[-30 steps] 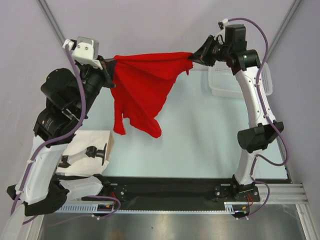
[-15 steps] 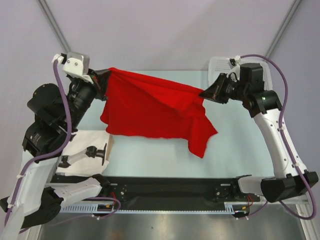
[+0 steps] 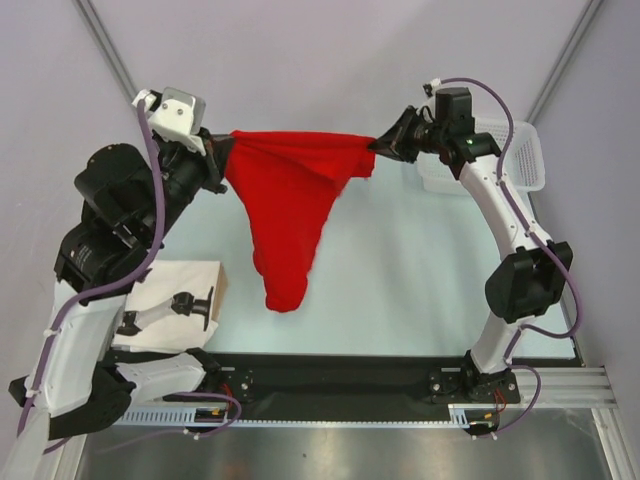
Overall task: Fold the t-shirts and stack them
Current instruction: Flatten the tshirt out
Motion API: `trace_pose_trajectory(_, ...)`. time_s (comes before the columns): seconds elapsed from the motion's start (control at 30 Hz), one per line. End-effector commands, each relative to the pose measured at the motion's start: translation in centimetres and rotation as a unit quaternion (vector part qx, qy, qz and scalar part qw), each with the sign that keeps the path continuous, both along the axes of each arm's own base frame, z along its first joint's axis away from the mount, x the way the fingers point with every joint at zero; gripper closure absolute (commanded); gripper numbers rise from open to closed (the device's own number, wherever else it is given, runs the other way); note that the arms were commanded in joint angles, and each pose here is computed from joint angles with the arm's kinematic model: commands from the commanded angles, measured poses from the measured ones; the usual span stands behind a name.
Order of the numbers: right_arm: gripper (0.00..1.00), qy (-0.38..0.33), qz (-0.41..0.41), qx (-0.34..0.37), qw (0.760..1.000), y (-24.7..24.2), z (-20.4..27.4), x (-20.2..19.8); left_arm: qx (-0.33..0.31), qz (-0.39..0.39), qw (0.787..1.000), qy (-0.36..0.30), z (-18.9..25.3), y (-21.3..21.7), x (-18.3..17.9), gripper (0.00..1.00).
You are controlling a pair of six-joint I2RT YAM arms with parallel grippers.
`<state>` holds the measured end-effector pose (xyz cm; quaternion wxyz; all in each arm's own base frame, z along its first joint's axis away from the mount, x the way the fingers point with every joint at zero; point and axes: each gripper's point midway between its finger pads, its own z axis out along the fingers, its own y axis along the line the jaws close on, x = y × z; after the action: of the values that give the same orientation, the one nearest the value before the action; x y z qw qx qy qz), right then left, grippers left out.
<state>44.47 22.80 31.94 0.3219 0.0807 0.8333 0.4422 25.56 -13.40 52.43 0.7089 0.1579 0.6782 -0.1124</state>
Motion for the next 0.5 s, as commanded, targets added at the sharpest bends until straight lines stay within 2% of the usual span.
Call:
trace_pose_trajectory(0.0, 1.0, -0.014, -0.085, 0.023, 0.996, -3.4, 1.3, 4.3, -0.048, -0.015, 0.995, -0.089, 6.3, 1.4, -2.4, 0.99)
trace_pose_trajectory(0.1, 0.98, 0.03, -0.09, 0.002, 0.995, -4.9, -2.2, 4.5, -0.063, -0.087, 0.993, -0.044, 3.2, -3.5, -1.8, 1.0)
trace_pose_trajectory(0.17, 0.91, 0.055, -0.098, -0.029, 0.993, -6.4, -4.5, 4.0, -0.058, -0.122, 0.991, -0.018, 0.4, -6.6, -1.5, 1.0)
trace_pose_trajectory(0.2, 0.88, 0.071, -0.115, -0.047, 0.99, -8.2, -5.8, 3.9, -0.081, -0.16, 0.984, -0.014, -0.2, -9.3, -2.4, 1.0)
trace_pose_trajectory(0.23, 0.83, 0.085, -0.125, -0.086, 0.985, -9.7, -7.7, 3.3, -0.063, -0.185, 0.98, 0.033, -5.1, -12.2, -2.1, 1.0)
trace_pose_trajectory(0.27, 0.76, 0.107, -0.134, -0.106, 0.98, -11.2, -9.4, 2.3, -0.059, -0.206, 0.975, 0.05, -7.1, -14.1, -2.5, 1.0)
trace_pose_trajectory(0.3, 0.74, 0.12, -0.149, -0.124, 0.974, -13.2, -10.3, 1.9, -0.05, -0.239, 0.967, 0.075, -9.7, -17.5, -3.3, 1.0)
trace_pose_trajectory(0.33, 0.69, 0.156, -0.165, -0.173, 0.958, -15.5, -12.3, 0.3, -0.034, -0.264, 0.957, 0.115, -13.5, -19.5, -4.1, 0.99)
trace_pose_trajectory(0.4, 0.56, 0.188, -0.193, -0.219, 0.938, -18.7, -13.7, -1.6, -0.012, -0.318, 0.936, 0.152, -17.3, -23.0, -6.3, 0.83)
trace_pose_trajectory(0.43, 0.48, 0.201, -0.211, -0.245, 0.925, -20.4, -14.3, -2.6, 0.015, -0.348, 0.919, 0.183, -20.5, -24.8, -7.4, 0.82)
trace_pose_trajectory(0.47, 0.41, 0.193, -0.222, -0.252, 0.922, -21.0, -13.6, -3.4, 0.027, -0.357, 0.914, 0.192, -21.6, -25.4, -7.9, 0.77)
